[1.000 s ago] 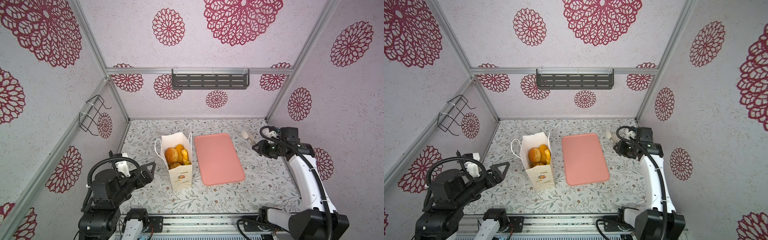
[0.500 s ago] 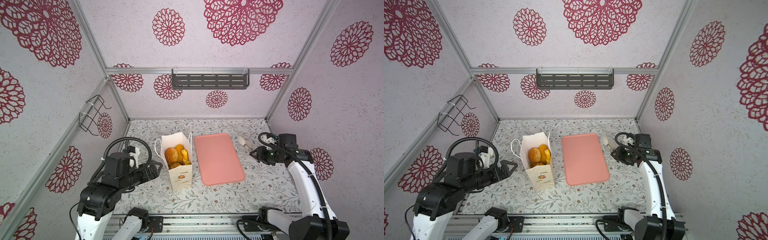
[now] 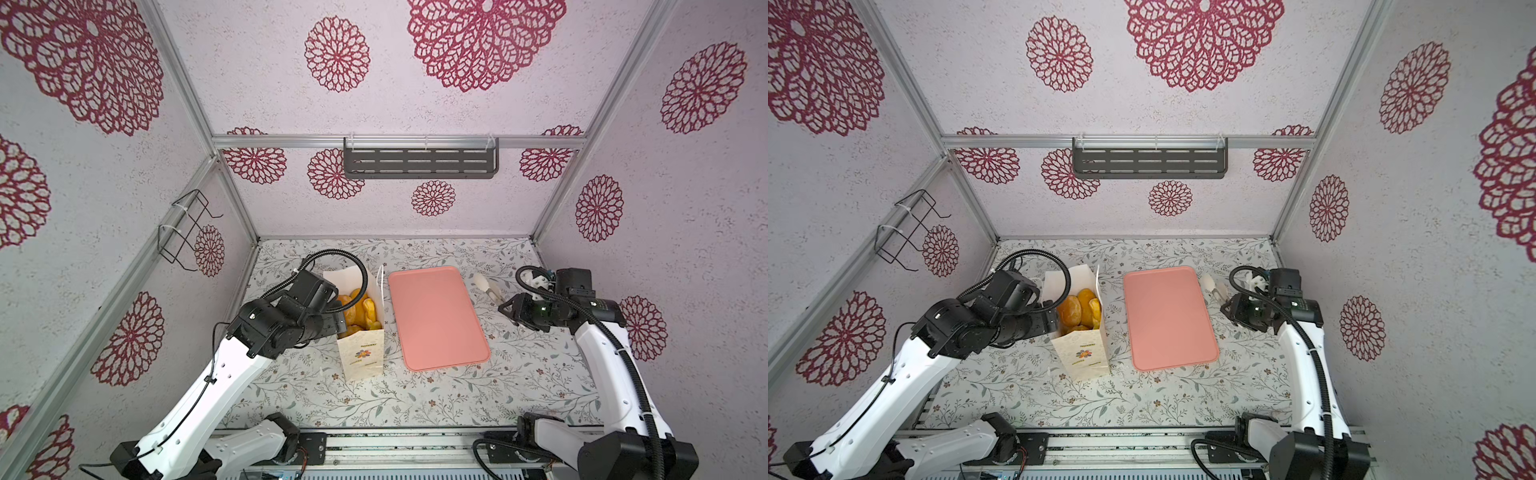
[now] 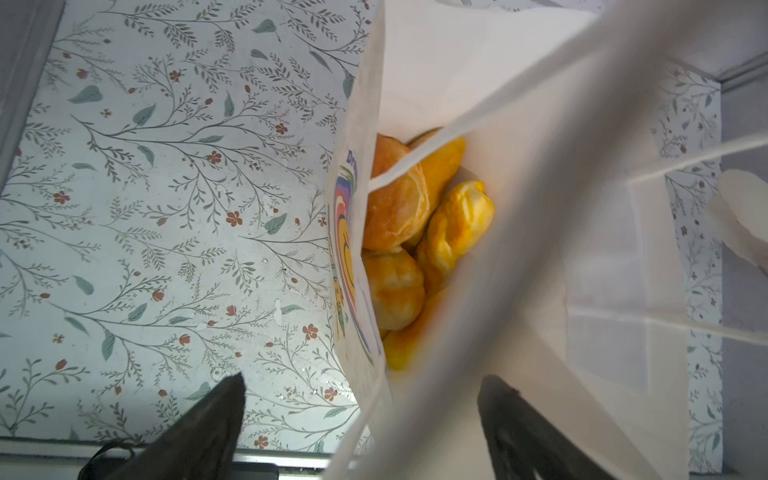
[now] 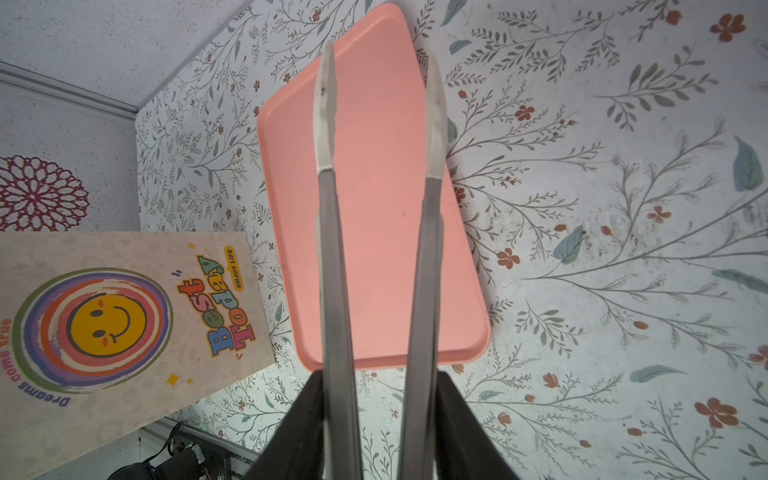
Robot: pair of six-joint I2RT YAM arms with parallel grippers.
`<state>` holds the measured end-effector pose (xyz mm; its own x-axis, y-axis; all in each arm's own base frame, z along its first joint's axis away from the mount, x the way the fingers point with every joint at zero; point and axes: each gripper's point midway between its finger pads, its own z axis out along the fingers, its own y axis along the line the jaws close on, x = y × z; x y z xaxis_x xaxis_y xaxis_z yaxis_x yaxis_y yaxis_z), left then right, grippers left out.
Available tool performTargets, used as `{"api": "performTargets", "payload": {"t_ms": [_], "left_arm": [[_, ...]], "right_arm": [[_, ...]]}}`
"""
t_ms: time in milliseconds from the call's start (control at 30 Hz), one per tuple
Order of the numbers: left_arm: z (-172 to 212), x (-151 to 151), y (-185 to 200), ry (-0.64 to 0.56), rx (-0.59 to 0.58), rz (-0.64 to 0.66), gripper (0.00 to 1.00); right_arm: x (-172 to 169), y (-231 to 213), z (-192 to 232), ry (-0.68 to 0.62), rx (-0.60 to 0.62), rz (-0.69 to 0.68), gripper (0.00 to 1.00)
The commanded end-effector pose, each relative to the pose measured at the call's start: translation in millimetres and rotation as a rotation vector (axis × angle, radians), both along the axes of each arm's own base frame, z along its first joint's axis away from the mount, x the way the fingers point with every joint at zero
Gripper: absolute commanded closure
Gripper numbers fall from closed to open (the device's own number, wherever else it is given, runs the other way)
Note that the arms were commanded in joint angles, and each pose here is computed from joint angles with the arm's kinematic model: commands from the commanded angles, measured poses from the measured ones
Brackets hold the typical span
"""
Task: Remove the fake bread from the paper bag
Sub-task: 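Lift the tongs with the right gripper while left gripper grasps the bag rim, then tip the paper bag onto its side with the left gripper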
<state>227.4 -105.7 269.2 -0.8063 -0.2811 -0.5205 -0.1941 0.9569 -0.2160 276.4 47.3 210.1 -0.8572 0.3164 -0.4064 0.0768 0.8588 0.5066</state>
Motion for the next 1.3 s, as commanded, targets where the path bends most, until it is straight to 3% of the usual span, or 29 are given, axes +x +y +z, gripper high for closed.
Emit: {"api": "performTargets", "payload": {"t_ms": [0,467,733,1067,1200,1267], "left_arm": [[6.6,8.0,6.1,-0.069,-0.002,0.065,0.15],[-4.2,31.6,-13.6,-0.109,-0.059,0.075,0.39],[-12.5,38.6,-2.7,-0.133,-0.003,0.118,0.5],[-9.5,46.2,5.5,-0.17,0.018,0.133,0.8],[-9.8,51.7,12.3,-0.164,0.052,0.133,0.98],[-8.1,56.9,15.5,-0.17,0.068,0.123,1.0]], "right_arm": [[-1.1,5.9,9.5,-0.061,0.008,0.038,0.59],[-6.4,9.5,-0.2,-0.062,0.027,0.046,0.59],[-12.2,11.7,-5.9,-0.058,0.036,0.05,0.59],[-17.6,11.8,-5.4,-0.06,0.031,0.052,0.59],[-18.9,12.5,-3.2,-0.066,0.035,0.051,0.59],[-19.6,12.8,-2.3,-0.067,0.038,0.049,0.59]]}}
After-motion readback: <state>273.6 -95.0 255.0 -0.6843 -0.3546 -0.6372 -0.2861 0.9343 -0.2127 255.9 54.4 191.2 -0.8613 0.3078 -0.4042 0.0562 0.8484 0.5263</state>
